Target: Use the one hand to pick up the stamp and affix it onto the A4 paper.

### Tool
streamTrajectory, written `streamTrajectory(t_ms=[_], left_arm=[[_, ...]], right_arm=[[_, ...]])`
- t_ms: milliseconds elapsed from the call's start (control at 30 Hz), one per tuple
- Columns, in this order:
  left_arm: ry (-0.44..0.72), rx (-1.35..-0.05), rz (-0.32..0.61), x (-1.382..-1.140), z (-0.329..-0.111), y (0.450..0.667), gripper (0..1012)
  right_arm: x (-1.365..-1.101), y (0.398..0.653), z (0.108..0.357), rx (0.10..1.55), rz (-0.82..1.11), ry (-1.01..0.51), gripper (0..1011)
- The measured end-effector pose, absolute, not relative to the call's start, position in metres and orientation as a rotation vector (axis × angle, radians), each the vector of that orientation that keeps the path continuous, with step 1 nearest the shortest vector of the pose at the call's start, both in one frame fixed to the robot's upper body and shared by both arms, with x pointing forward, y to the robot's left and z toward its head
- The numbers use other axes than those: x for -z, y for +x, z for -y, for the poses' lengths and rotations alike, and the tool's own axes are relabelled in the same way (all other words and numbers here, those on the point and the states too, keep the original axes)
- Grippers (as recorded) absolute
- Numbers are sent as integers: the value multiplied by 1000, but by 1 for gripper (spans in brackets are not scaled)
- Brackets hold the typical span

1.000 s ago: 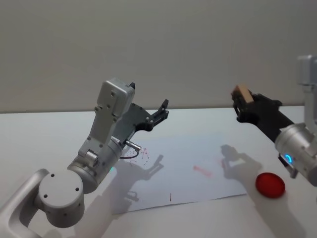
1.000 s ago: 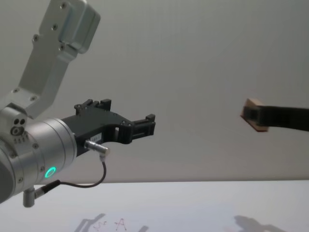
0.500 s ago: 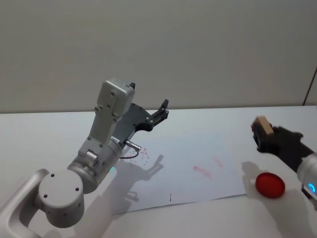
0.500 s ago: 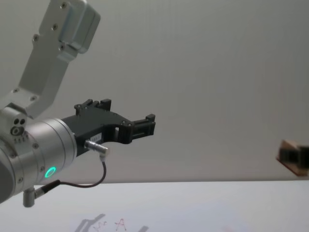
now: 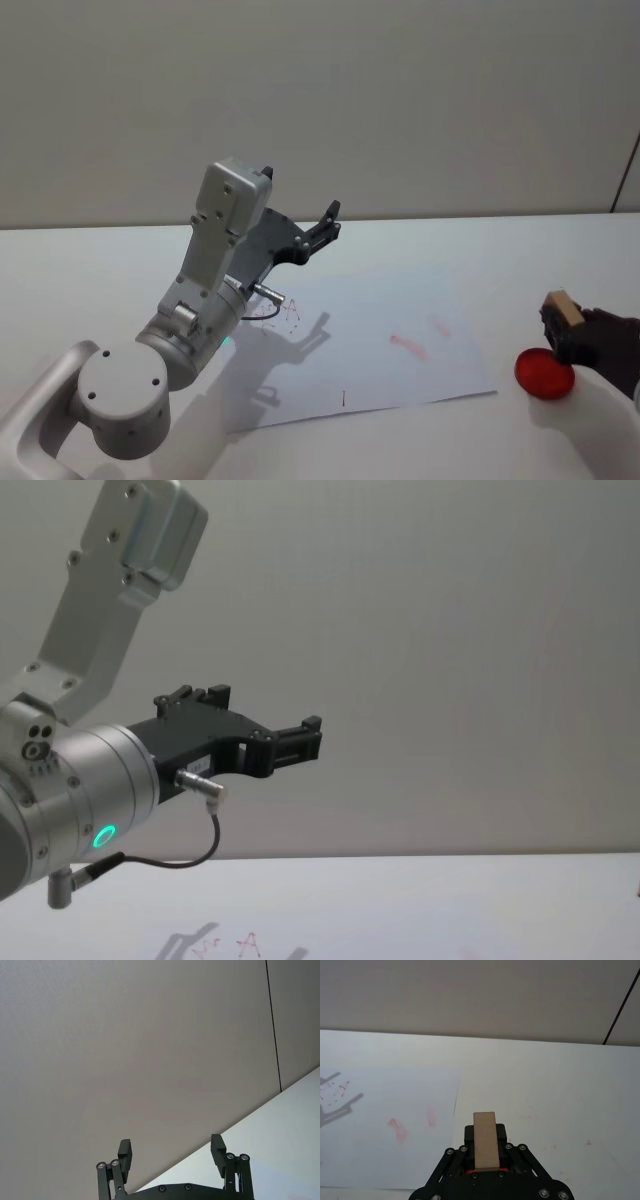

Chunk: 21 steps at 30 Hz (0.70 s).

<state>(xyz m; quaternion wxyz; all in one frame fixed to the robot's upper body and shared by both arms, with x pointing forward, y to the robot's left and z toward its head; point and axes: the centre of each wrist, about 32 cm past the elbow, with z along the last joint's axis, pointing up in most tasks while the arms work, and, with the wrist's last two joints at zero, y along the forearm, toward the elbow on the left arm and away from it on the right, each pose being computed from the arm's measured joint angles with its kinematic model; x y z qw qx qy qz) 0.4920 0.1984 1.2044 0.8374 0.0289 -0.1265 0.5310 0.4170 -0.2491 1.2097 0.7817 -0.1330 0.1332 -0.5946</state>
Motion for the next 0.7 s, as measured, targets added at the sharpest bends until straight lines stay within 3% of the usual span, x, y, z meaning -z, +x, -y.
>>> streamTrajectory(t_ms=[700], left_arm=[[61, -1124, 268, -1204, -198, 492, 1001]], right_arm=[[-1190, 421, 253, 1250, -281, -409, 219]])
